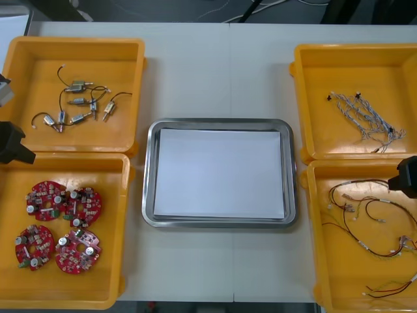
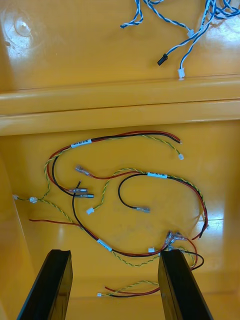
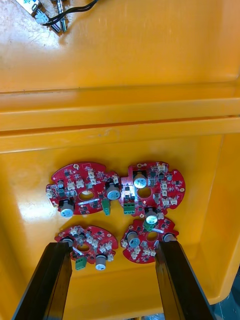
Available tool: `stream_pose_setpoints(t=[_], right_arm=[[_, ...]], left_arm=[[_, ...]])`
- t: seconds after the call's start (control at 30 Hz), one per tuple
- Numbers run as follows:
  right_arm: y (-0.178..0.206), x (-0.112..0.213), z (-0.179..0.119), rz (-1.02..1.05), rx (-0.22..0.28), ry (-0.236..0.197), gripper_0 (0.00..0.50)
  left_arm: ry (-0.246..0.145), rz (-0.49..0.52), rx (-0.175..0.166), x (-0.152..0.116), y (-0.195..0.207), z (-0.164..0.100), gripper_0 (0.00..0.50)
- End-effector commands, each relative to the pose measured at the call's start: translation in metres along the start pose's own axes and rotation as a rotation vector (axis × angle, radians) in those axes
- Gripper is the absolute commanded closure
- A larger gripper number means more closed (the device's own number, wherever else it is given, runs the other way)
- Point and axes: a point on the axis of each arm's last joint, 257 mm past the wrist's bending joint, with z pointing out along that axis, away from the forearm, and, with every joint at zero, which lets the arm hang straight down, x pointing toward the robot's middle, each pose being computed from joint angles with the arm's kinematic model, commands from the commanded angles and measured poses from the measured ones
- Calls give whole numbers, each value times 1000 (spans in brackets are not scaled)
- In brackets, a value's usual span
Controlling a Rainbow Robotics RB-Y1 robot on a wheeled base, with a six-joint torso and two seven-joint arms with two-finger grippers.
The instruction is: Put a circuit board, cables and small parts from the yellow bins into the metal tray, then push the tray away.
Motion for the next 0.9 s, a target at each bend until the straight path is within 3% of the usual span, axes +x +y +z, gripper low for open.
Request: stream_pose_setpoints(t=[0.03, 0.33, 0.6, 0.9], right_arm=[[11, 13, 3, -67, -26, 18, 0], [-1, 23, 10, -264, 5, 33, 0], [-9, 30, 20, -393, 16, 18, 0], [-13, 43, 31, -522, 6, 17, 0]], left_arm=[[-32, 72, -24, -5, 12, -16, 0], [-5, 232, -49, 20, 32, -14, 0], [-1, 345, -67, 37, 48, -15, 0], [-49, 444, -90, 52, 66, -8, 0]])
